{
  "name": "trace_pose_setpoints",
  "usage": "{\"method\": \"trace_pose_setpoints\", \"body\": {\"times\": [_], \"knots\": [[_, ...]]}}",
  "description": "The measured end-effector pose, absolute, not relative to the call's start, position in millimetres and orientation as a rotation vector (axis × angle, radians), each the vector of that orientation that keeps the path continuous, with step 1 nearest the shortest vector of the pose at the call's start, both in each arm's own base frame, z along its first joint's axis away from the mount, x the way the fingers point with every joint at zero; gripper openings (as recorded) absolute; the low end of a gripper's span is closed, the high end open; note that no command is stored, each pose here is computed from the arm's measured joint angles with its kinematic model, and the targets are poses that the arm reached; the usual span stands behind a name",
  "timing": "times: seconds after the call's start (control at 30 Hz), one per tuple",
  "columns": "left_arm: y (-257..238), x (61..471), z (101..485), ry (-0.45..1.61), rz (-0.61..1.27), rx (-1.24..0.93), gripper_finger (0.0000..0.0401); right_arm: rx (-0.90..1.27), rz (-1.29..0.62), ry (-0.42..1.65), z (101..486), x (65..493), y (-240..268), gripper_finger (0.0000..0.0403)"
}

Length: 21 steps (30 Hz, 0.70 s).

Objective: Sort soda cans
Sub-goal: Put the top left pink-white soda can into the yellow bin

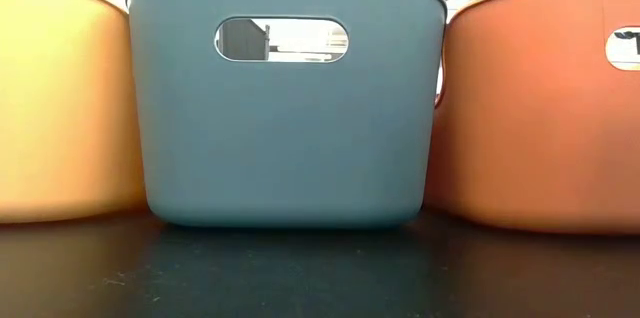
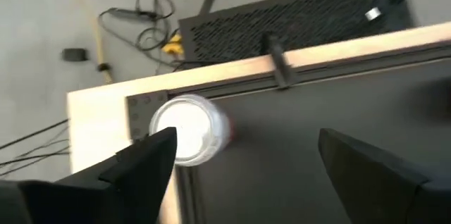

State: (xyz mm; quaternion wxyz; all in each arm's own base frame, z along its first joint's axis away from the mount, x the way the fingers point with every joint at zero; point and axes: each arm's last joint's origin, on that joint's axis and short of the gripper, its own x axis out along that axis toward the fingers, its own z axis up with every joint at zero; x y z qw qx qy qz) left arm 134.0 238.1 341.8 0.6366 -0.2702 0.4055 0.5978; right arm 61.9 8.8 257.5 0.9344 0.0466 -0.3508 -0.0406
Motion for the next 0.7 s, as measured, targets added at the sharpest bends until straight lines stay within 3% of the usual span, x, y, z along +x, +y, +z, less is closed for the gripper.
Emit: {"method": "trace_pose_setpoints", "body": {"times": [0.2,0.7], "knots": [[252,133,327,1.041,1.399,-0.616,0.0371,0.098,-0.078,-0.701,256,63,9,0.0022],[271,139,297,1.151,1.471,-0.686,0.0373,0.055,-0.110,-0.629,251,68,8,0.0022]]}}
